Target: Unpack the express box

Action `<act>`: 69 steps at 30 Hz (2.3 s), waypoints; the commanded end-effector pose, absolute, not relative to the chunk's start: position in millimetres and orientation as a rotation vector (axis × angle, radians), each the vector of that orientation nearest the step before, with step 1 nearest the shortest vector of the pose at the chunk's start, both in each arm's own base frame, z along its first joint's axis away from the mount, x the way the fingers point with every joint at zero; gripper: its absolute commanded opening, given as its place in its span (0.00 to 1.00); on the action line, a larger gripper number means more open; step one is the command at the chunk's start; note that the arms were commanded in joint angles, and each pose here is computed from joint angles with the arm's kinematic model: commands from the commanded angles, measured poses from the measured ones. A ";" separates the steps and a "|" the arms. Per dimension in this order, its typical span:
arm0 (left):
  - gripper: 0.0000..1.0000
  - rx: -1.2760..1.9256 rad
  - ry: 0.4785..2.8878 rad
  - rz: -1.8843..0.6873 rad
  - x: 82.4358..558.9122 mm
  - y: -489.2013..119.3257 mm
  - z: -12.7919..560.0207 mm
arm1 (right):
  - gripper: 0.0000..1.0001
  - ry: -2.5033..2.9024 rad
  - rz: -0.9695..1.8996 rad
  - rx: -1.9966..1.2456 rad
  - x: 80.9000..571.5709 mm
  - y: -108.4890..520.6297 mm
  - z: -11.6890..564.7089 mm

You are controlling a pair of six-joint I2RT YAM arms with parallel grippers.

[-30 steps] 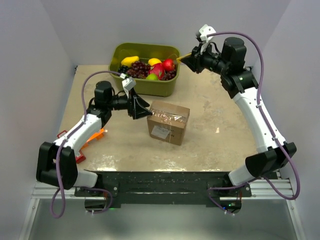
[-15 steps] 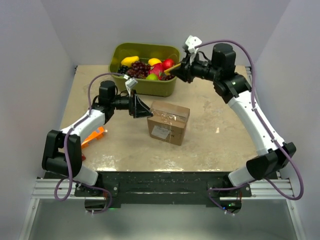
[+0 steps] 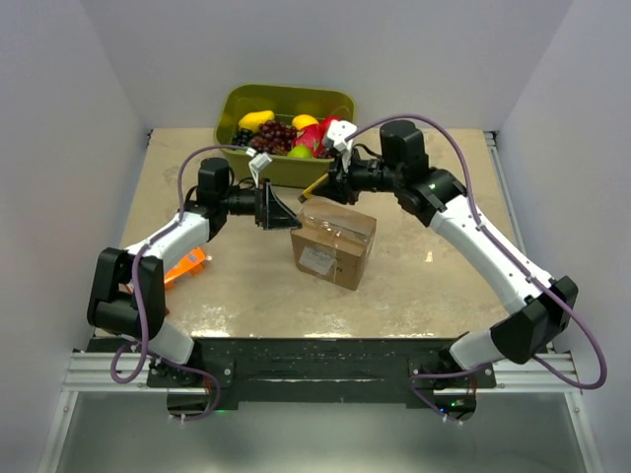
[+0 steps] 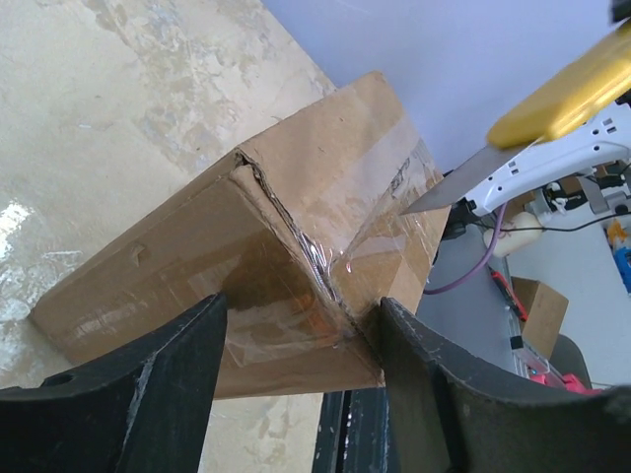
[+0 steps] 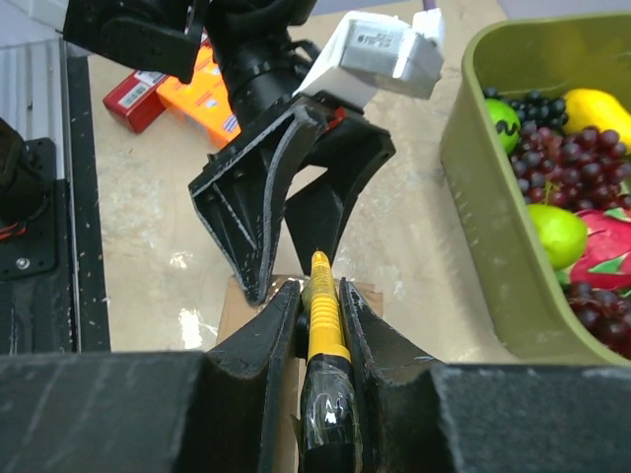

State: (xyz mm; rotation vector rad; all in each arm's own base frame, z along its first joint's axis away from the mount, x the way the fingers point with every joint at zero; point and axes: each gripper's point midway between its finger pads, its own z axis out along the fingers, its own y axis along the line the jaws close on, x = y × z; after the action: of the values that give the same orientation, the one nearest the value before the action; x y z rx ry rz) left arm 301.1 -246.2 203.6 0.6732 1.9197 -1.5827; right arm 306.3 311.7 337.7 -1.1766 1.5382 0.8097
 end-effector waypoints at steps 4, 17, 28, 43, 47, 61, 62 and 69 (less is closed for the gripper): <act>0.66 0.466 2.117 -1.571 301.7 -238.3 152.0 | 0.00 1.477 0.625 -0.993 295.3 304.9 369.4; 0.53 0.400 2.117 -1.560 308.1 -236.8 154.0 | 0.00 1.522 0.511 -0.888 285.2 308.3 366.3; 0.14 0.423 2.051 -1.511 315.1 -235.0 179.8 | 0.00 1.560 0.408 -0.844 299.1 305.7 362.1; 0.04 0.224 1.864 -1.258 329.9 -126.7 242.5 | 0.00 1.507 0.396 -0.779 330.2 323.5 373.5; 0.36 0.427 1.828 -1.142 320.7 -125.3 243.0 | 0.00 1.550 0.244 -0.627 357.4 288.2 382.7; 0.28 1.777 1.259 -0.914 197.6 -250.2 131.0 | 0.00 1.916 0.181 -0.645 374.8 223.6 278.0; 0.27 1.823 1.227 -0.946 186.3 -262.9 118.7 | 0.00 1.926 0.192 -0.658 374.5 226.4 271.1; 0.33 1.573 1.052 -0.625 211.7 -318.6 111.1 | 0.00 1.960 0.361 -0.793 368.0 260.4 245.2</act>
State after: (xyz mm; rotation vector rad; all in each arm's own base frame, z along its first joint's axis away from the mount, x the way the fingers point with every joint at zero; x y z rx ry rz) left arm 159.0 -280.3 69.5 1.8146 1.2587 -0.9294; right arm 376.9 234.6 250.5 -0.7141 1.9693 0.2128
